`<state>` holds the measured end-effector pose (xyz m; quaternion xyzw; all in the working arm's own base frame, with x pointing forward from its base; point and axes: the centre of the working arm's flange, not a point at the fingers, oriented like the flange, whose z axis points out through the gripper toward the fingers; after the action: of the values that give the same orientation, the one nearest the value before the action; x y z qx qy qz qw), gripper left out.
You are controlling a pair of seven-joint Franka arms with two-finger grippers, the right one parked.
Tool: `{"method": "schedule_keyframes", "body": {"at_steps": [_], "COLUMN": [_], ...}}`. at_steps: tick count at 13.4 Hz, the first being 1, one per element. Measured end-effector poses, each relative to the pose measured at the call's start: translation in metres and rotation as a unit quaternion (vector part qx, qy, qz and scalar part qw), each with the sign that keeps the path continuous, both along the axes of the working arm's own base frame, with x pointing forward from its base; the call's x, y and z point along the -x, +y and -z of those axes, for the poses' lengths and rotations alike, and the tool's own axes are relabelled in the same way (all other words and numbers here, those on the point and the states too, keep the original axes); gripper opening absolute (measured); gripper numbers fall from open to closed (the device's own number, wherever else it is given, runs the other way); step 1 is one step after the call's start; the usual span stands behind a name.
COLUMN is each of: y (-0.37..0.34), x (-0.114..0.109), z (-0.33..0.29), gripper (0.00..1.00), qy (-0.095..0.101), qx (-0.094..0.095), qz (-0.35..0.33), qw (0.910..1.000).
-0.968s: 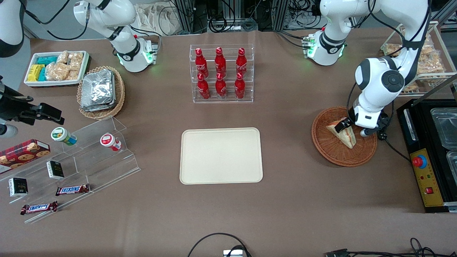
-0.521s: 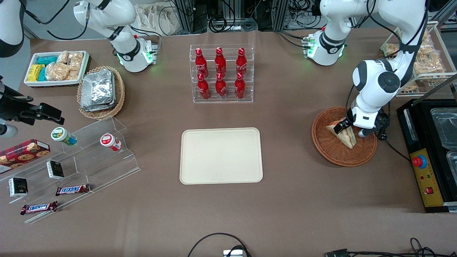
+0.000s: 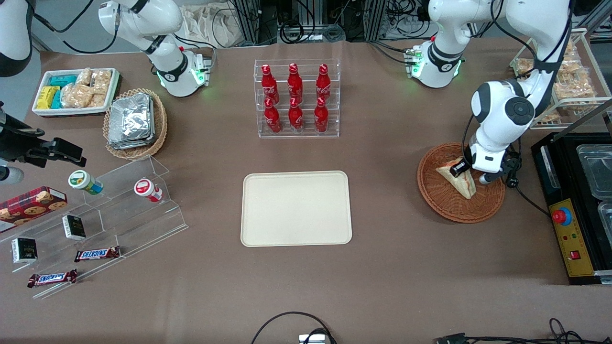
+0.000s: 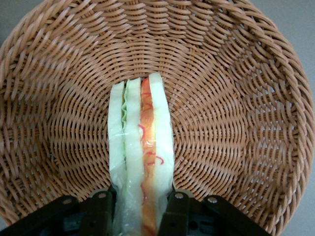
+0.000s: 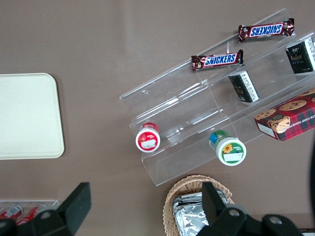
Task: Place sandwich from basket to tray
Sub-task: 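Lower the open left gripper around the wrapped sandwich in the basket, then close the left gripper on the sandwich and lift it from the basket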
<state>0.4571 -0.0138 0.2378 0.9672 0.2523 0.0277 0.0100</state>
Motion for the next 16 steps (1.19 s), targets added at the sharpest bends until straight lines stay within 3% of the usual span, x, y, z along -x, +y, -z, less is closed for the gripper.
{"method": "schedule_keyframes", "body": {"at_steps": [4,8,13,16], "y": [0.000,-0.002,-0.006,-0.011], "x": [-0.006,-0.022,-0.057,-0.072], "z": [-0.025,-0.090,-0.183,-0.224], "gripper": [0.32,0.32,0.32,0.32], "qy": [0.010,0.018,0.033,0.023], "qx": [-0.004,-0.011,-0.015,-0.019], "qz": [0.022,0.092,0.188,0.242], "qw": [0.9997,0.9956,0.9816,0.9699]}}
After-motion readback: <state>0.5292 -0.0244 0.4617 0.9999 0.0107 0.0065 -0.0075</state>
